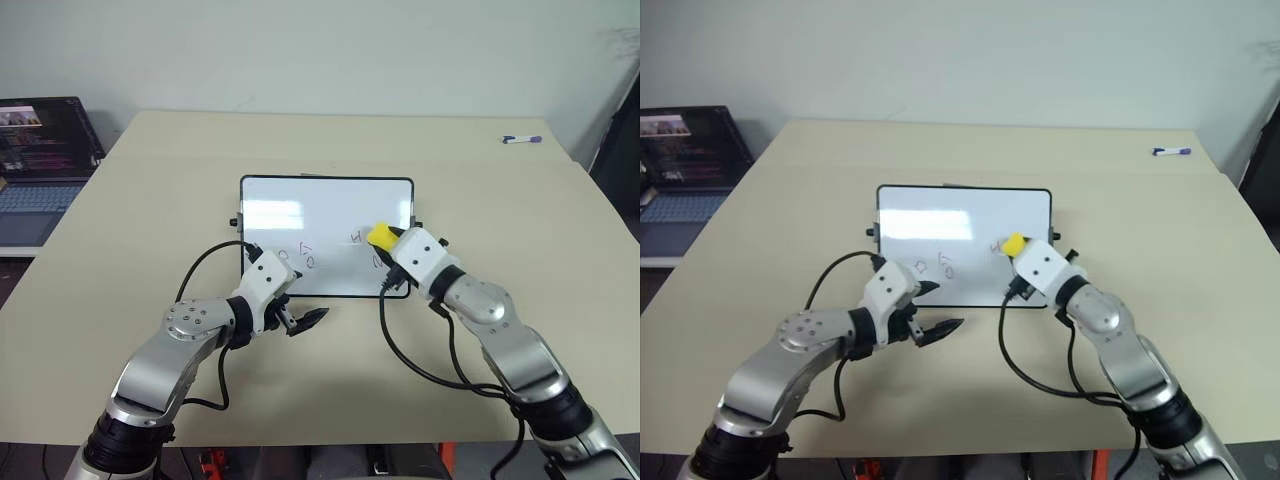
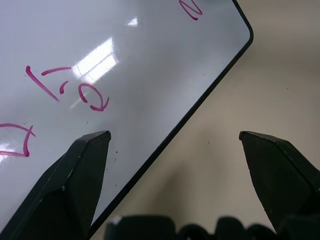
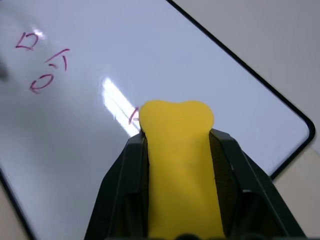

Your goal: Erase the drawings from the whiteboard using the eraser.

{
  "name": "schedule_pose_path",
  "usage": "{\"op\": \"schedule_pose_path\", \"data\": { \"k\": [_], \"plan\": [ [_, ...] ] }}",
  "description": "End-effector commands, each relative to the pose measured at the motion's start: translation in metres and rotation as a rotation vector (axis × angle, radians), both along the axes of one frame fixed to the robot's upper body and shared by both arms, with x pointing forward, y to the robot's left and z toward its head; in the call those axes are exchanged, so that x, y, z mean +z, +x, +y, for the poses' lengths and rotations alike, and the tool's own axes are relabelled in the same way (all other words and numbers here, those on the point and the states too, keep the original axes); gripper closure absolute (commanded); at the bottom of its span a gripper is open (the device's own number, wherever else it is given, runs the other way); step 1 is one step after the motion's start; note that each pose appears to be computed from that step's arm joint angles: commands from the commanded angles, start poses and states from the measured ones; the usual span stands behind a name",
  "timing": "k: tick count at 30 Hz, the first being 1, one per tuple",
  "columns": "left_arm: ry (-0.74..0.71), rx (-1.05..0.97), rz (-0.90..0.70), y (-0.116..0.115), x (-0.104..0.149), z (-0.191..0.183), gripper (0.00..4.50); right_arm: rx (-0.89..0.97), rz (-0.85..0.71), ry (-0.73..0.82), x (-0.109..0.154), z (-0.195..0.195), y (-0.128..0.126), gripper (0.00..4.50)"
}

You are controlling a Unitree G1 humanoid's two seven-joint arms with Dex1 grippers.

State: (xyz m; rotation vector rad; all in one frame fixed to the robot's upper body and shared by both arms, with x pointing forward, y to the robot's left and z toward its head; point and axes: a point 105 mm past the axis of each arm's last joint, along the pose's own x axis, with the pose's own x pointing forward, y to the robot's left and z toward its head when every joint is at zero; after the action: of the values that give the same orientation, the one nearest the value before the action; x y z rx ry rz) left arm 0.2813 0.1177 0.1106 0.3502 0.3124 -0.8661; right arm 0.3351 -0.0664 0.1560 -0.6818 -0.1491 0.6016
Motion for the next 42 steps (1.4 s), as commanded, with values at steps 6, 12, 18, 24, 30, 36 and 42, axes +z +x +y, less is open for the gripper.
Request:
{"op": "schedule_pose_path", "data": {
  "k": [6,12,18,24,30,36,42],
  "plan": [
    [-0.024,-0.068,-0.051,-0.004,0.017,-0.019,0.00,0.109,0.003,-0.150,-0.014,0.010,0.004,3.19],
    [-0.040,-0.116,-0.036,-0.010,0.016,-0.029,0.00,0.133,0.024,-0.195,-0.020,0.012,0.001,3.19],
    [-0.036,-0.128,-0.024,-0.010,0.011,-0.029,0.00,0.054,-0.095,-0.165,0.003,0.016,0.021,3.19],
    [-0.034,-0.136,-0.027,-0.009,0.009,-0.031,0.00,0.100,-0.042,-0.209,-0.010,0.023,0.018,3.19],
    [-0.041,-0.141,-0.029,-0.009,0.007,-0.032,0.00,0.091,0.052,-0.275,-0.028,0.010,0.013,3.19],
    [-0.042,-0.141,-0.029,-0.009,0.007,-0.032,0.00,-0.002,-0.039,-0.194,-0.003,0.001,0.026,3.19],
    [-0.100,-0.057,-0.042,-0.002,0.010,-0.019,0.00,0.051,0.029,0.130,0.030,-0.005,0.002,3.19]
  ]
}}
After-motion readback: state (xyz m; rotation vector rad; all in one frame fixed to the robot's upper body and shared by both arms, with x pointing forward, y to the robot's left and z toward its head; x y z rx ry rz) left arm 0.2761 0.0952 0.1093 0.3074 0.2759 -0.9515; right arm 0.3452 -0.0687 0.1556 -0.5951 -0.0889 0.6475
